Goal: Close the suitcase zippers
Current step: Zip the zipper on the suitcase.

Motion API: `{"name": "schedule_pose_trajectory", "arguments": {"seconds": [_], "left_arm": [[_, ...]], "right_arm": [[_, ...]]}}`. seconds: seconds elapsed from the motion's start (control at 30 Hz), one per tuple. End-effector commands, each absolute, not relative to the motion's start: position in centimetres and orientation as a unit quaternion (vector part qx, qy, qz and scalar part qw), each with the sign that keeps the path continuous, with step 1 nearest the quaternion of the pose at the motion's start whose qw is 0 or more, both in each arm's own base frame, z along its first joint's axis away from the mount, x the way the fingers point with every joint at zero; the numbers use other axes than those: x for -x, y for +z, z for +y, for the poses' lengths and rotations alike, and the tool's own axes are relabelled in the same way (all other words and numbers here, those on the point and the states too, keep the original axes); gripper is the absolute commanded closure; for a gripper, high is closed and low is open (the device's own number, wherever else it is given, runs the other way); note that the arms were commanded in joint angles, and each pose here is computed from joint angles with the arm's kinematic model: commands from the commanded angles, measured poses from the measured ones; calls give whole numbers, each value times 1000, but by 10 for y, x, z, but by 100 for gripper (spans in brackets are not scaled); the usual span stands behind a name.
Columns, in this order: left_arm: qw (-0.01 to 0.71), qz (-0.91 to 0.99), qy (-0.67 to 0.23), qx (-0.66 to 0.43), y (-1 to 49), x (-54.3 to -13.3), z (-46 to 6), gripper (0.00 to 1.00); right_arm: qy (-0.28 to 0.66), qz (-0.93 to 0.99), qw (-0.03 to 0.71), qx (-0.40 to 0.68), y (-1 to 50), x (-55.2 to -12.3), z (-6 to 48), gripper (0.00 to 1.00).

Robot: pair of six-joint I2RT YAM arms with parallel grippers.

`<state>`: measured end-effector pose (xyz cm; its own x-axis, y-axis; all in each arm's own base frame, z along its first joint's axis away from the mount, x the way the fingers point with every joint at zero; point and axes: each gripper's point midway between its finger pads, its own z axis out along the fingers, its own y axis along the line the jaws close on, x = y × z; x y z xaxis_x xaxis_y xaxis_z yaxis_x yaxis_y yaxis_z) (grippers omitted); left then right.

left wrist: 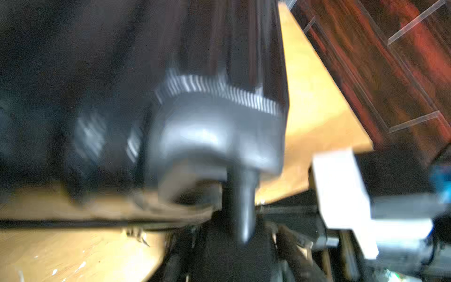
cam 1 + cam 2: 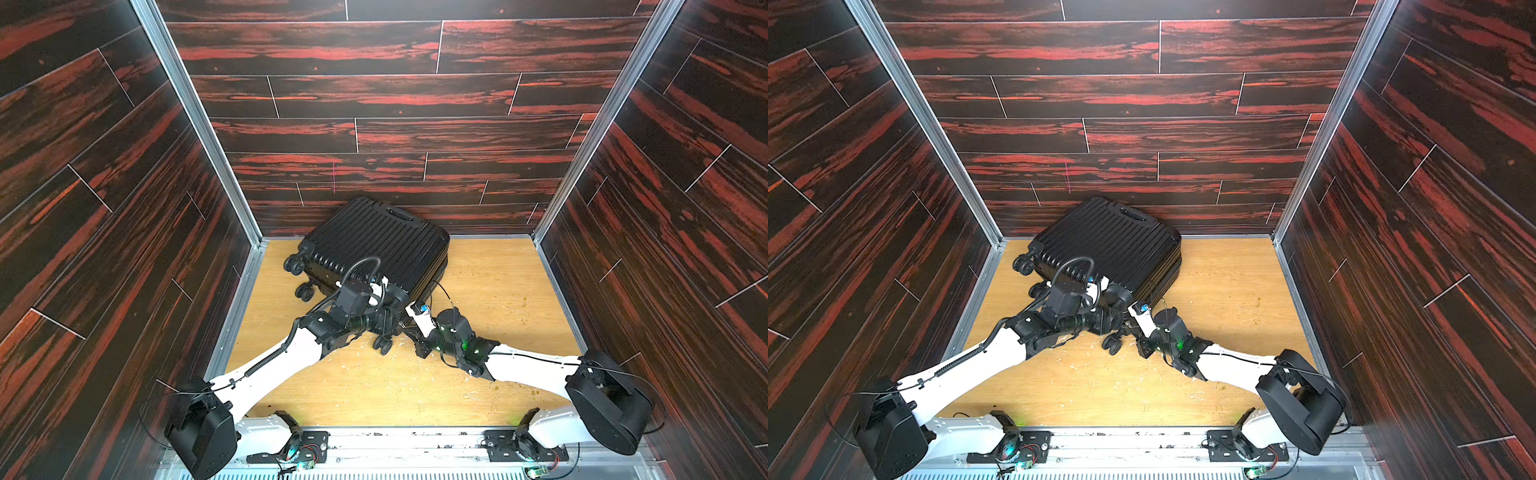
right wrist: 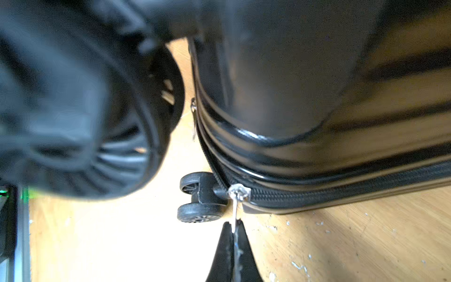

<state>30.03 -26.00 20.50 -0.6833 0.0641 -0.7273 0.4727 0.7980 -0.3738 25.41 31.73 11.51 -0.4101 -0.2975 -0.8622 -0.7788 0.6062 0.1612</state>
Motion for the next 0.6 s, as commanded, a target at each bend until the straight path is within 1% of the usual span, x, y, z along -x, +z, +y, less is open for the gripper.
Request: {"name": "schedule_pose_trajectory", "arguments": {"seconds": [0.0,0.03,0.07,0.17,0.27,0.37,0.43,0.57], "left_arm": [[429,851,-259,-155,249,-314,-251,16],[426,851,-255,-170,252,-309,-250,5],[424,853,-248,-177,255,-306,-247,1],[439,860,-205,-162,267,-304,-226,0],[464,864,-149,-127,280,-310,-189,0],[455,876,-142,-70,295,-322,-145,0],[426,894,-133,-46,293,-323,-114,0],[434,899,-49,-39,297,-332,-61,0]], "right_arm": [[302,781,427,340,125,-243,322,100],[298,784,427,338,123,-244,321,100],[297,785,427,336,123,-244,320,100],[297,786,428,334,123,-245,320,100],[294,787,428,334,122,-247,320,100],[293,789,426,333,120,-247,319,100],[291,789,426,333,120,-247,318,100],[289,790,427,331,120,-248,317,100]]}}
